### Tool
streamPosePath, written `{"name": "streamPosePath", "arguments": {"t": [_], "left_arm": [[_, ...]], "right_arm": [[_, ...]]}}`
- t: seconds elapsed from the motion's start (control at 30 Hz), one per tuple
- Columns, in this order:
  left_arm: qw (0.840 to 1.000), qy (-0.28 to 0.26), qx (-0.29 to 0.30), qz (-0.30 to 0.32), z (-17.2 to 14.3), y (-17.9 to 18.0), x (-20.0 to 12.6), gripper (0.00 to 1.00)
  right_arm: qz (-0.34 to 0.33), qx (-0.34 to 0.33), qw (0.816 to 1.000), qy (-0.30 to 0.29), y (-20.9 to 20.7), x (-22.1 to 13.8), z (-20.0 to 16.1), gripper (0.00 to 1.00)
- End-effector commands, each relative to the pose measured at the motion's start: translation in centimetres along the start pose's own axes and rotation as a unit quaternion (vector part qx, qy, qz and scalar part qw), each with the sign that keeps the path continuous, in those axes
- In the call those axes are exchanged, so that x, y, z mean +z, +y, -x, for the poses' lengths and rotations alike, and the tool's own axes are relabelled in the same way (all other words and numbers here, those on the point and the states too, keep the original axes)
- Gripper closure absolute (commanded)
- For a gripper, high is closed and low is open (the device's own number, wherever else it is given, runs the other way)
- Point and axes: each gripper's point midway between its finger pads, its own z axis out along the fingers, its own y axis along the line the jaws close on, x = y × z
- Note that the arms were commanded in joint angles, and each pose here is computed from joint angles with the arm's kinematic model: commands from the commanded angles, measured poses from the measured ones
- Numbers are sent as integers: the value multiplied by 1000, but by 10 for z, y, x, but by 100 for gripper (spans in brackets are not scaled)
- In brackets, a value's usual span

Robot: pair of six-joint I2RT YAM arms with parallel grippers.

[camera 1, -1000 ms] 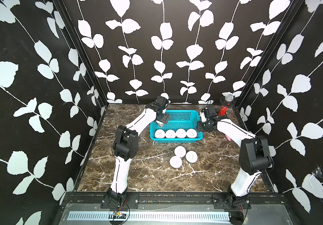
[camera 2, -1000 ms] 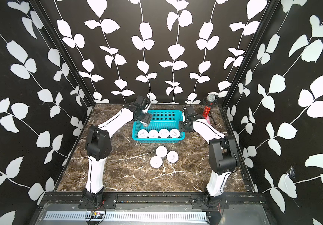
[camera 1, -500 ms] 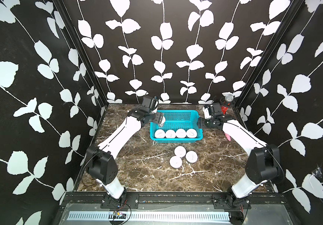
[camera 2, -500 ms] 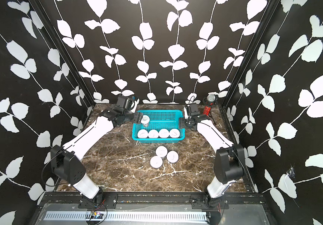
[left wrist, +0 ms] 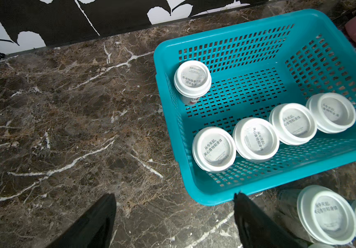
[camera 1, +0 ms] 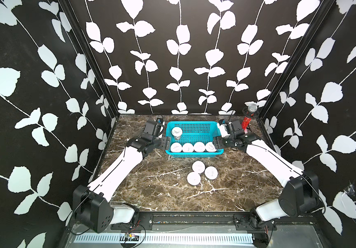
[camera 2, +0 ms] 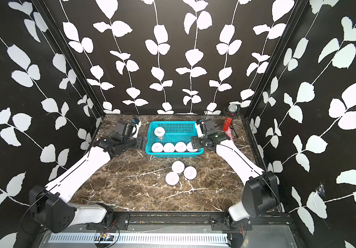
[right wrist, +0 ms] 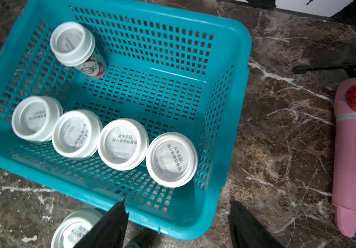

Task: Put the yogurt in the basket
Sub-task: Pick up the yogurt from the center of the board.

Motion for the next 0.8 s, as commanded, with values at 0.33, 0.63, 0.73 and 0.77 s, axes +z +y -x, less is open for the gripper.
{"name": "streamPosePath", "arguments": {"t": [0.33,0.63,0.73,0.77], "left_arm": [[999,-9,-49,15,-53,17,-29,14],[1000,7,-29,-3,-65,12,-29,14],[1000,9,-28,-7,-66,11,-29,14],[1000,10,-28,-9,-66,10,-28,14]], "right_arm": [[51,-98,993,40,71,-17,-49,24],[69,-139,984,90,109,-13,-86,23],[75,-146,982,97,120,-9,-94,22],[78,-148,981,100,123,-7,-96,21]]}}
